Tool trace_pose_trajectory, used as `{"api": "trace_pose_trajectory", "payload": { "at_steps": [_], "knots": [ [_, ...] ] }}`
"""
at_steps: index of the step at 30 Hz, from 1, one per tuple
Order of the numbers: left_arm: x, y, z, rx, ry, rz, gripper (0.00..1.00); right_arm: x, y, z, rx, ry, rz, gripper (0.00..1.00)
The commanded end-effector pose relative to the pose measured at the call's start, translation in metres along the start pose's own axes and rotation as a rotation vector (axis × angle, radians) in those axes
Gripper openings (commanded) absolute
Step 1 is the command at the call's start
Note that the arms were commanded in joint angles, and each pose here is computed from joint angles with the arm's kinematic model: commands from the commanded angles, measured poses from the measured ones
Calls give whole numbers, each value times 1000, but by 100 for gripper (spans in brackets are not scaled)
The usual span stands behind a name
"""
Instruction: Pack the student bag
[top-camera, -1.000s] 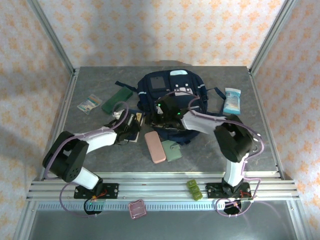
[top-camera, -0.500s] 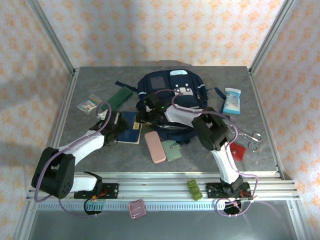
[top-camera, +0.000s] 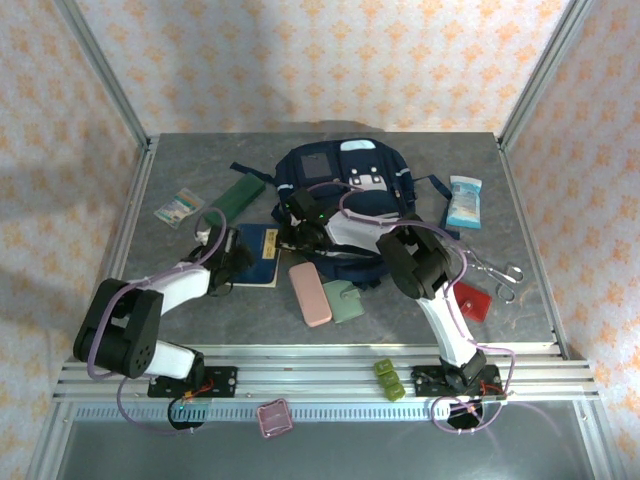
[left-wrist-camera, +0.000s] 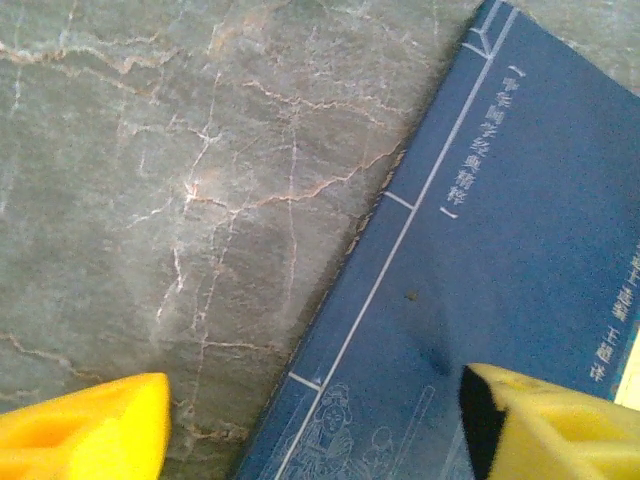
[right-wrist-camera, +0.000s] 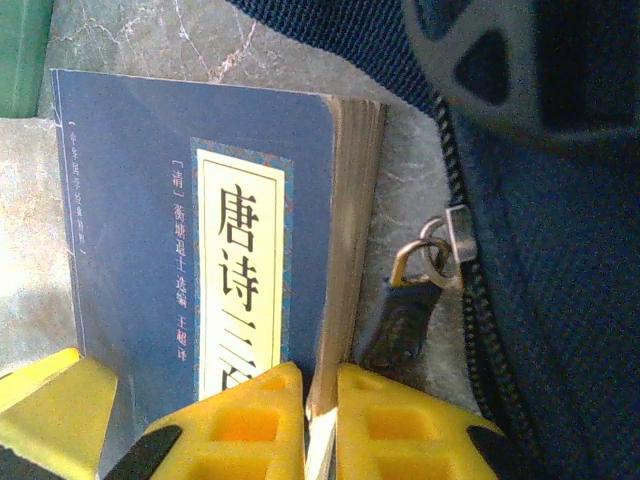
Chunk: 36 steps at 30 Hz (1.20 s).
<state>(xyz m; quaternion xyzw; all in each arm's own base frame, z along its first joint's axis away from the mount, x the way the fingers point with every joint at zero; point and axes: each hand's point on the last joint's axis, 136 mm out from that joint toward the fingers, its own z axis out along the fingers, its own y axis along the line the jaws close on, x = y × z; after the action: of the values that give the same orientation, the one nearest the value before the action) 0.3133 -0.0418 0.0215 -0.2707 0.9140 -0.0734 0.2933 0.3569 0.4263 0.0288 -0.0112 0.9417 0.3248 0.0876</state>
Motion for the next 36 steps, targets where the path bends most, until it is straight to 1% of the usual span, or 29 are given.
{"api": "trace_pose_trajectory", "payload": {
  "at_steps": [1,3,9,11,16,20,21,22,23,26,28,29,30,33,35,36],
  "knots": [
    [32,-67,-10,392,151,-1,65,18,-31,24,77,63,48,11],
    [31,-79,-21,481,151,-13,60,18,-30,25,71,63,49,11],
    [19,-99,-49,624,99,-29,52,20,-32,31,67,74,64,11],
    [15,-101,-53,635,82,-31,51,22,-35,33,70,78,71,11],
    [10,-103,-60,664,46,-43,39,25,-39,35,76,83,79,11],
    [7,-98,-60,655,19,-69,41,25,-40,36,74,85,80,12],
    [9,-95,-57,637,26,-71,42,25,-40,35,73,84,79,12],
    [11,-92,-52,607,36,-69,41,25,-39,35,72,85,77,12],
    [13,-87,-46,566,52,-63,35,25,-38,34,71,84,75,12],
    [18,-78,-35,482,85,-45,14,22,-31,30,57,78,60,12],
    [15,-77,-36,471,81,-41,3,19,-21,22,33,65,35,15],
    [10,-77,-39,461,61,-40,0,15,-15,15,16,50,20,17],
    [3,-78,-44,456,35,-39,0,11,-6,6,-4,30,0,19],
    [-23,-84,-67,466,-56,-36,0,-4,19,-26,-65,-45,-49,32],
    [-42,-92,-87,491,-121,-45,0,-16,31,-50,-99,-105,-65,38],
    [-50,-94,-95,498,-148,-52,0,-20,36,-61,-114,-131,-69,39]
  ]
}}
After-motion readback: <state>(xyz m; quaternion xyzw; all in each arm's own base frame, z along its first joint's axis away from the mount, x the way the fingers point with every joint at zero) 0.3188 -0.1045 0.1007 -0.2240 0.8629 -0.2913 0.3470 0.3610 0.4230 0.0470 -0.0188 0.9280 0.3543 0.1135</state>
